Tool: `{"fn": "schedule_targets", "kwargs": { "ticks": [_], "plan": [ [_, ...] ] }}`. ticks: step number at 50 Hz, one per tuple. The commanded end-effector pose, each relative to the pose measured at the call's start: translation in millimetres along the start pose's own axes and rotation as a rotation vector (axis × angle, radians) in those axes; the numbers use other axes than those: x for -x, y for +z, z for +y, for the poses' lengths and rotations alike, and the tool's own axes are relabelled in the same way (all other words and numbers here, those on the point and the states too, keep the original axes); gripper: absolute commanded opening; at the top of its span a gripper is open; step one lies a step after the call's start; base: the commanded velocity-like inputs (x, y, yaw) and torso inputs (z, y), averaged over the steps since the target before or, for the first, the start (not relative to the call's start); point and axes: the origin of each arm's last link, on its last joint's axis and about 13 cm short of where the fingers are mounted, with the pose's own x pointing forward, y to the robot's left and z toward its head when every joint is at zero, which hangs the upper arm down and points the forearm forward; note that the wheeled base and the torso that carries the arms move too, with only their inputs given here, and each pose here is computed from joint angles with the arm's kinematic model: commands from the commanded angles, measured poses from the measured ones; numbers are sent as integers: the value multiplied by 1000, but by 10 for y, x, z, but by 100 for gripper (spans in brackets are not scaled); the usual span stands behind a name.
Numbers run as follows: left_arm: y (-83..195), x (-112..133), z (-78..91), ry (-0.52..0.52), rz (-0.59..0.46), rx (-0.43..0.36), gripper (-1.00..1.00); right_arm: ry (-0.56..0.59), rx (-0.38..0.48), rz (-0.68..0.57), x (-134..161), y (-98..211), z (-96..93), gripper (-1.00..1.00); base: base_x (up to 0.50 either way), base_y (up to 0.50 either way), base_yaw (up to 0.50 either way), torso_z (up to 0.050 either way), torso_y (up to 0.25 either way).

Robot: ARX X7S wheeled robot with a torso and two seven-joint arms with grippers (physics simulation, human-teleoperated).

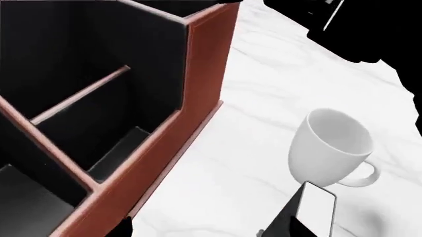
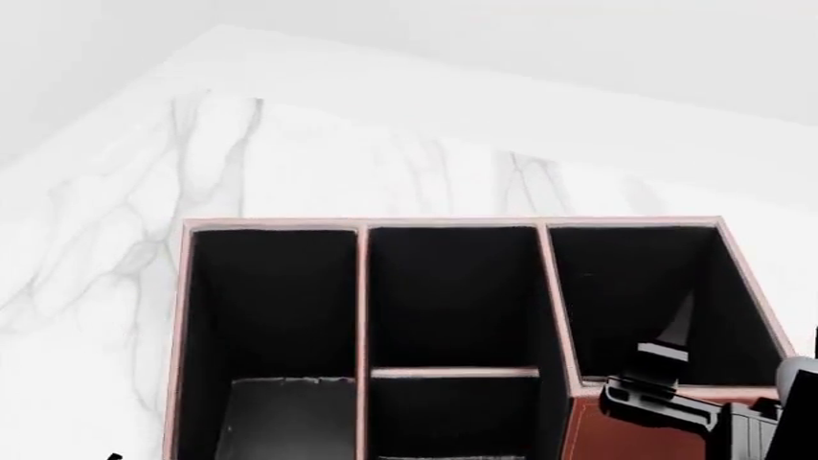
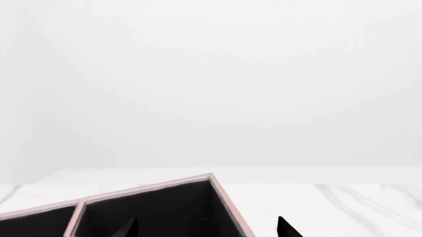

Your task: Pick up the book and place it in the front compartment of the caddy.

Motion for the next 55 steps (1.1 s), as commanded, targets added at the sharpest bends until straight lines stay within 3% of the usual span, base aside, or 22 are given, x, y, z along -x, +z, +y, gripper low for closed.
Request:
{"fn": "schedule_targets", "kwargs": {
  "ticks": [1,15,30,55],
  "plan": [
    [3,-5,-21,-68,60,8,100,-16,3,0,-15,-19,-26,100,0,0,0,0,0],
    [-12,-49,-164,-192,61,-15,100,-5,11,7,-7,-54,-14,100,0,0,0,0,0],
    [-128,-211,-104,-213,128,-27,100,-7,13,14,-6,-74,-20,100,0,0,0,0,0],
    [-287,-393,61,-204,265,-141,100,-12,11,15,2,-88,-30,100,0,0,0,0,0]
  ]
}}
